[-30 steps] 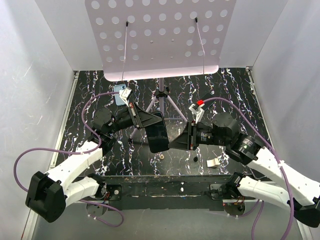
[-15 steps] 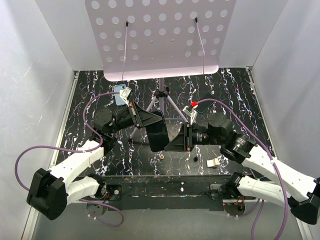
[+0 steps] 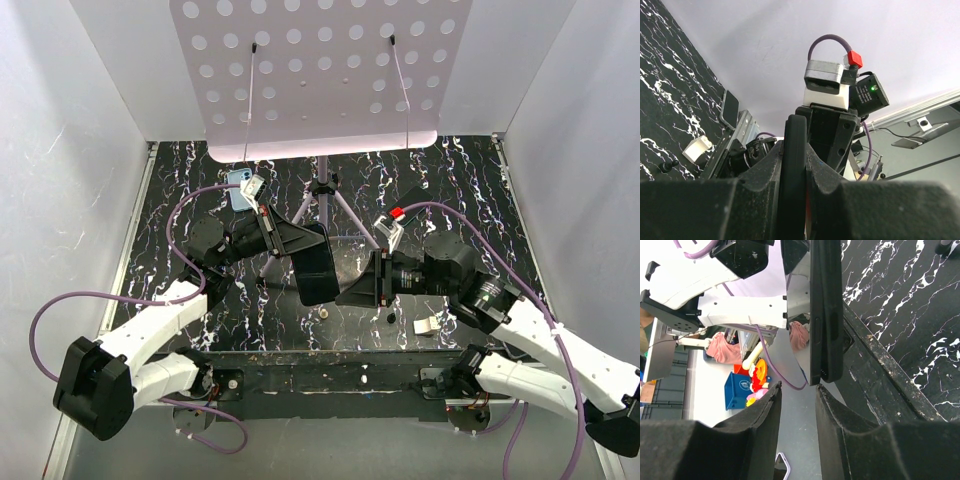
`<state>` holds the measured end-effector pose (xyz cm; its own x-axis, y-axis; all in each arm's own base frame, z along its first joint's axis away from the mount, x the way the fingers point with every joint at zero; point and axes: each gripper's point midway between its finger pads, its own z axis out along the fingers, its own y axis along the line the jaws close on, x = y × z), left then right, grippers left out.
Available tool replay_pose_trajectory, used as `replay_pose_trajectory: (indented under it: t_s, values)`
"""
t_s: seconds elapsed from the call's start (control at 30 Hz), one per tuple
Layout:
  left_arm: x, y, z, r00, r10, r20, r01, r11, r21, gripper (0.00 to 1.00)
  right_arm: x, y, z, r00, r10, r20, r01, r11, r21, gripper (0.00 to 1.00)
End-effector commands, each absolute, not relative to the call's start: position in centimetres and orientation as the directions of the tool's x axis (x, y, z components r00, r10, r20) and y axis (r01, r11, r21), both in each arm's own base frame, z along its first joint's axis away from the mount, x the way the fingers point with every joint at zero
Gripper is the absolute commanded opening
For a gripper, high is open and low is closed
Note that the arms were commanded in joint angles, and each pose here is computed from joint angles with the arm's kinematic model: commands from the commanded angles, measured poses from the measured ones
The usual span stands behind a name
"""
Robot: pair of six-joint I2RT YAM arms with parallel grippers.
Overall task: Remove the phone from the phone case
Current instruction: Remove the phone case from the phone.
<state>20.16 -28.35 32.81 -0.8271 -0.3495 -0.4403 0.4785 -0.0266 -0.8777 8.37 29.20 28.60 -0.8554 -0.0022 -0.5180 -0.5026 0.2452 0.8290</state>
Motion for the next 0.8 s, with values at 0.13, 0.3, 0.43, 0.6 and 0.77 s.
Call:
replay_pose_trajectory:
  t_s: [0.13, 0.3, 0.43, 0.6, 0.77]
  values:
    - [18.8, -28.1, 35.8, -0.81, -0.343, -0.476, 0.535, -0.098, -0.839, 0.0, 9.2, 30.3, 29.5, -0.839, 0.002, -0.545, -0.531, 0.218, 0.819, 0.41]
    - [18.8, -28.1, 35.9, -0.818, -0.34, -0.465, 0.527, -0.119, -0.841, 0.0, 9.8, 31.4, 30.3, -0.838, 0.005, -0.545, -0.535, 0.186, 0.824, 0.4]
    - [18.5, -28.4, 35.5, -0.824, -0.336, -0.455, 0.518, -0.123, -0.847, 0.0, 10.4, 32.6, 31.5, -0.838, 0.025, -0.545, -0.538, 0.129, 0.833, 0.39]
    - [18.0, -29.0, 35.2, -0.836, -0.312, -0.452, 0.508, -0.13, -0.851, 0.0, 11.4, 33.3, 32.9, -0.847, 0.072, -0.526, -0.522, 0.069, 0.85, 0.29]
    - [17.8, -28.8, 35.4, -0.833, -0.308, -0.459, 0.511, -0.113, -0.852, 0.08, 12.1, 32.0, 33.7, -0.865, 0.121, -0.487, -0.488, 0.02, 0.872, 0.01]
